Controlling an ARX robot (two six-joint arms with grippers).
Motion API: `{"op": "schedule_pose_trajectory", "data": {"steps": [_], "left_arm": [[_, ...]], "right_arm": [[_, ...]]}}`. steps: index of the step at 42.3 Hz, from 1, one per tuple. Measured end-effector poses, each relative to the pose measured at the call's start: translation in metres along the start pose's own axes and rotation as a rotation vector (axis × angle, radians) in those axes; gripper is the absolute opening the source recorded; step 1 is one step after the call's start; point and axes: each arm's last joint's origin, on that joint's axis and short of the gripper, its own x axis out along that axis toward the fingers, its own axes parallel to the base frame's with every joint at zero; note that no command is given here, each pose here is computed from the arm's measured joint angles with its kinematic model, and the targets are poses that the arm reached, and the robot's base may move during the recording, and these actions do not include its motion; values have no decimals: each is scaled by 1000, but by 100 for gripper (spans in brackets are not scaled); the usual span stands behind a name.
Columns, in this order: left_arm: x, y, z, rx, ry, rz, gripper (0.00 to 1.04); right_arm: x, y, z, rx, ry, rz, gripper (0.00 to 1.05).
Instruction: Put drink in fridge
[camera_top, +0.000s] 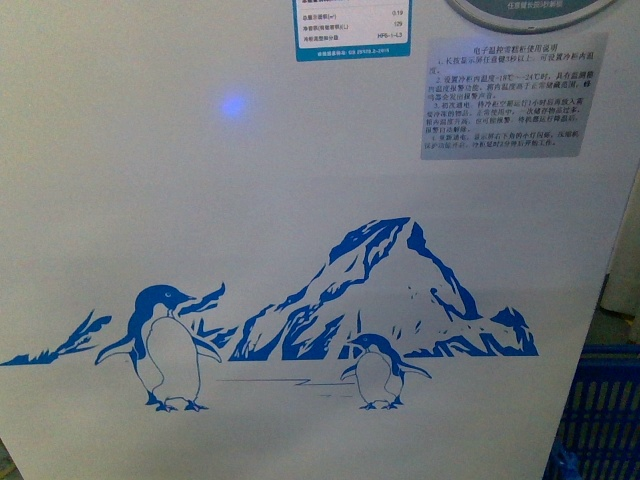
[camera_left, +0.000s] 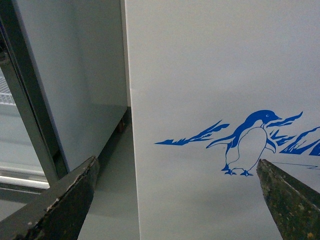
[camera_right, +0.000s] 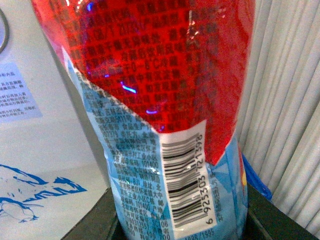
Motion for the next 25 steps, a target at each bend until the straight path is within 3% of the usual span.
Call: {"op": "schedule_pose_trajectory", "data": {"steps": [25], "left_arm": [[0,0,0,0,0,0,97]], "right_arm": [[-1,0,1,2,-8,-3,41]]}}
